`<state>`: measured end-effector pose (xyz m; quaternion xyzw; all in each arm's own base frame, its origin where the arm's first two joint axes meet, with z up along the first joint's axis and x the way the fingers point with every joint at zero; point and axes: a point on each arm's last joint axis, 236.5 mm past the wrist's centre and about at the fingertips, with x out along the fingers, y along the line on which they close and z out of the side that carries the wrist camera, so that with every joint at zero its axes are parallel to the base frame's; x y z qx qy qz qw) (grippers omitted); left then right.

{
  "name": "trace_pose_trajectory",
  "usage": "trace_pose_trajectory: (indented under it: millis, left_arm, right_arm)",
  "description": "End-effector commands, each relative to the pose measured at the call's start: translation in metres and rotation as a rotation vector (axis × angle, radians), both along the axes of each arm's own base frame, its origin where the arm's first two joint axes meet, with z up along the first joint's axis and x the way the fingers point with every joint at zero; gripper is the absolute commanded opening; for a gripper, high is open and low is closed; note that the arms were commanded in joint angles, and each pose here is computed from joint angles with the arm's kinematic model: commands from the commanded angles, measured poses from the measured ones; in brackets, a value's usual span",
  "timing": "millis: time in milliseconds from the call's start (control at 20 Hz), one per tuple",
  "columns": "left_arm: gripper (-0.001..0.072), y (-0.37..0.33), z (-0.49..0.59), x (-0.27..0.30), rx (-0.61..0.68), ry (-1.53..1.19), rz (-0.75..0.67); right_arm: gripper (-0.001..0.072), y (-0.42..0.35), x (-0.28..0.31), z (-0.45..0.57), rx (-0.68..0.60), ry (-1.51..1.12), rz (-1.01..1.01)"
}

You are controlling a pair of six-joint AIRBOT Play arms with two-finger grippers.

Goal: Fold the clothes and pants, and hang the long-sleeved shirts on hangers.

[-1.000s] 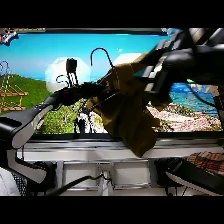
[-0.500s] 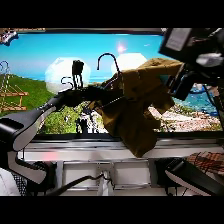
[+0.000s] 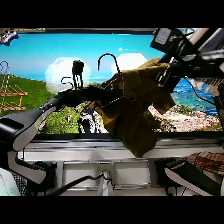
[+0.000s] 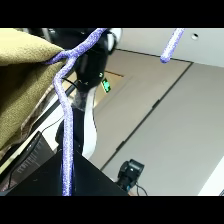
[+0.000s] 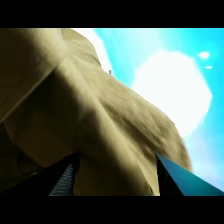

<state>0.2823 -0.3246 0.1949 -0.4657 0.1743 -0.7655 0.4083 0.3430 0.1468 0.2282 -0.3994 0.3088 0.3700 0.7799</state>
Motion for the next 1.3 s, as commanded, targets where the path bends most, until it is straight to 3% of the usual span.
trace_pose_trajectory:
  millis: [0,50,100,250,300,400,450,650,900,1100,1200,1250]
  left_arm:
    - [0.0018,0.0,0.0,0.0,0.0,-0.001,0.001]
    - [0.0018,0.0,0.0,0.0,0.0,0.0,0.001]
    - [0.0018,0.0,0.0,0.0,0.0,0.0,0.001]
    - [0.0035,0.001,0.001,0.002,-0.005,0.002,0.006]
    - [0.0145,0.002,0.004,0.005,-0.02,0.009,0.018]
    - [0.0479,0.009,0.013,0.019,-0.067,0.032,0.07]
    - [0.0557,0.013,0.018,0.029,-0.093,0.049,0.108]
    - [0.0657,0.041,0.031,0.096,-0.17,0.167,0.353]
    - [0.0667,0.096,0.014,0.203,-0.212,0.462,0.727]
    - [0.0615,0.155,0.008,0.243,-0.318,0.608,0.891]
    - [0.0338,0.187,0.028,0.243,-0.375,0.546,0.95]
    - [0.0293,0.203,0.049,0.236,-0.378,0.439,1.01]
  right_arm:
    - [0.0396,0.013,0.017,-0.026,0.025,0.068,0.015]
    - [0.0254,0.013,0.019,-0.032,0.02,0.084,0.015]
    - [0.0044,0.013,0.019,-0.035,0.015,0.095,0.016]
    - [0.0026,0.014,0.021,-0.034,0.02,0.087,0.015]
    - [0.0026,0.014,0.022,-0.033,0.022,0.082,0.014]
    - [0.0025,0.015,0.022,-0.032,0.025,0.081,0.016]
    - [0.0025,0.016,0.021,-0.032,0.029,0.081,0.018]
    - [0.0025,0.018,0.017,-0.022,0.051,0.06,0.024]
    - [0.0024,0.025,0.002,0.002,0.106,0.019,0.048]
    - [0.0024,0.034,-0.015,0.021,0.169,-0.003,0.079]
    - [0.0024,0.034,-0.021,0.027,0.177,-0.011,0.082]
    - [0.0025,0.033,-0.021,0.028,0.183,-0.012,0.076]
